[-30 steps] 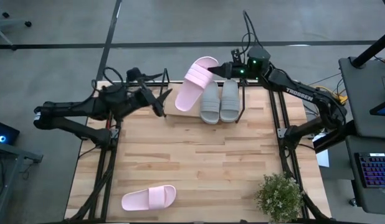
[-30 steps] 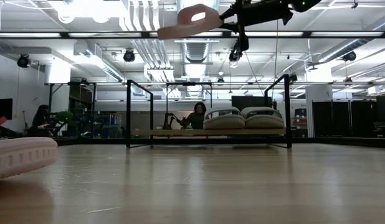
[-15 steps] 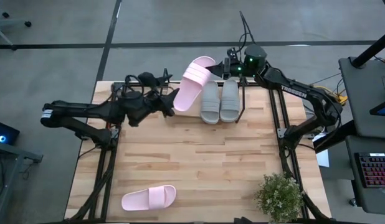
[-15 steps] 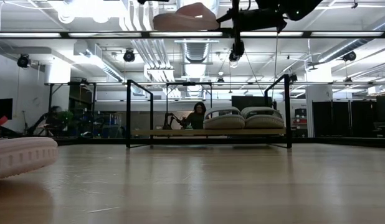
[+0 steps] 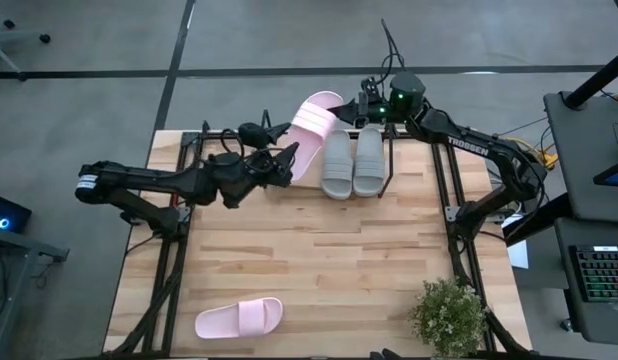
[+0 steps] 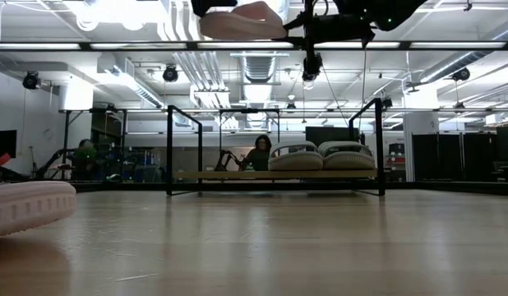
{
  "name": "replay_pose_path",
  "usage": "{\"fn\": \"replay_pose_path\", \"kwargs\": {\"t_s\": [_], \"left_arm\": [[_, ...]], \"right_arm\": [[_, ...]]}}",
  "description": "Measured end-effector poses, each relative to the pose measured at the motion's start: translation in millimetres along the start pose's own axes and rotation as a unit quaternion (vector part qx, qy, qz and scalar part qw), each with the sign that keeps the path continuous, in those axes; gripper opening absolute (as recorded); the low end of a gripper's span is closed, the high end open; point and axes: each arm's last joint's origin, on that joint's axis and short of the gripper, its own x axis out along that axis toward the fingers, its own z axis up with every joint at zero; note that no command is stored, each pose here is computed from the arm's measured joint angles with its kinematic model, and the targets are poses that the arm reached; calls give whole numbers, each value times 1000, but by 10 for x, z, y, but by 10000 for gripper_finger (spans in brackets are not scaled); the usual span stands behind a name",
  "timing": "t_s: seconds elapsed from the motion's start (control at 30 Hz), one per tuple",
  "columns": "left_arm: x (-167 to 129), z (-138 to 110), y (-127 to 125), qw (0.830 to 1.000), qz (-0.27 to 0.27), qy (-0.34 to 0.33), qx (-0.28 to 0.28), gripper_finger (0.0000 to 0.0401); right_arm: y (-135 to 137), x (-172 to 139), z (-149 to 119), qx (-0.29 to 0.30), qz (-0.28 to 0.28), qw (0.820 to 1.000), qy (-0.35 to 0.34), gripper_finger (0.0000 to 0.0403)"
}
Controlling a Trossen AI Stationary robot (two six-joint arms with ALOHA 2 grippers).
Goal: Pick and place slides into the shelf
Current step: Put the top pink slipper on the shelf
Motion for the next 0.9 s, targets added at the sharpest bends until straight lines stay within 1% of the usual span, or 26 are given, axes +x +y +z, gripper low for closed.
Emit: {"fn": "replay_pose_path", "kwargs": {"t_s": [0.13, 0.3, 0.5, 0.77, 0.9], "left_arm": [[36, 22, -45, 999, 10, 16, 33, 278], [54, 36, -75, 999, 10, 20, 50, 258], [56, 36, -79, 998, 9, 21, 51, 237], [54, 36, -82, 998, 8, 22, 58, 235], [54, 34, -87, 998, 8, 22, 59, 235]], "right_arm": [[2, -1, -1, 5, 1, 1000, 2, 38], [10, 7, -15, 17, 6, 1000, 10, 38], [33, 31, -54, 23, 13, 999, 23, 37], [80, 80, -130, 26, 20, 999, 35, 37], [132, 109, -165, 28, 35, 998, 37, 37]]}}
